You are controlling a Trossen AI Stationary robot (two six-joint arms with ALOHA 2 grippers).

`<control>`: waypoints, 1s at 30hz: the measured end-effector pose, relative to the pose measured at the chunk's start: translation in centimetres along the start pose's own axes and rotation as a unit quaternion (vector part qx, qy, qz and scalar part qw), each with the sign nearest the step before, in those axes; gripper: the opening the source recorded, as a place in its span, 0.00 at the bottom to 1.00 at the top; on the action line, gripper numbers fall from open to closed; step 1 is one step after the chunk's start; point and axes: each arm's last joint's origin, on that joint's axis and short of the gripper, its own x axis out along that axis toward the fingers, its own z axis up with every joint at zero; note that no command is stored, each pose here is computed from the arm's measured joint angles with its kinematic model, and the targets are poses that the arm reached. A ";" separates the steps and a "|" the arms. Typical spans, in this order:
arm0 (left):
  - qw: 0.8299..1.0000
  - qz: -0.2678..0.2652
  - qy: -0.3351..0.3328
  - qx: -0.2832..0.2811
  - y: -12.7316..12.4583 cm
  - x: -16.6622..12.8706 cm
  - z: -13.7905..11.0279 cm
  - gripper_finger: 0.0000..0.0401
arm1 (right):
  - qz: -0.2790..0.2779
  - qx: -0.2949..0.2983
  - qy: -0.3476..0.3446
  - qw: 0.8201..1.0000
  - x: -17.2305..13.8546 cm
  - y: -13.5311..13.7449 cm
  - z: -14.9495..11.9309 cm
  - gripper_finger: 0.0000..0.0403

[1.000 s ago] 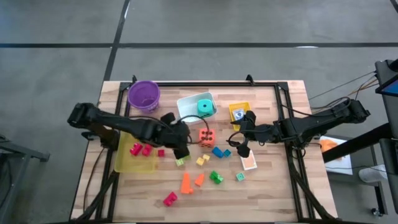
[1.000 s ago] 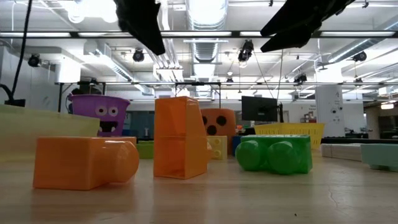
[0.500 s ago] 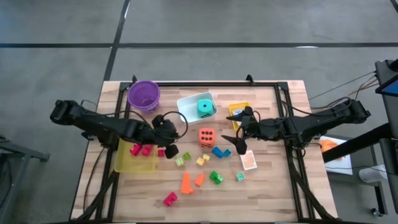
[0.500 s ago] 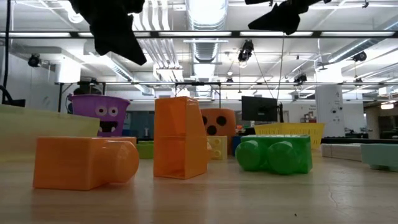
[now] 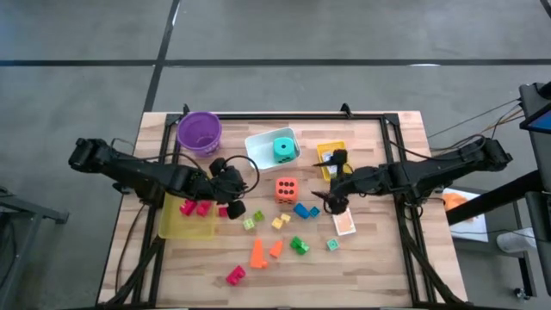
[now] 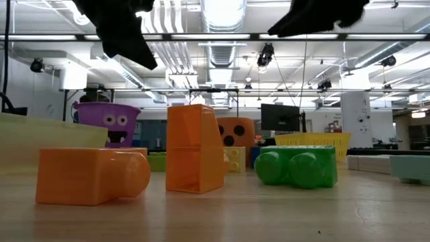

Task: Pick & Place Toys
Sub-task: Put the orange dice into the white bin

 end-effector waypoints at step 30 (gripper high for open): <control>0.999 0.017 0.034 0.021 0.4 0.0 -0.8 0.10 | 0.003 -0.459 0.201 0.866 12.6 6.4 -6.3 0.99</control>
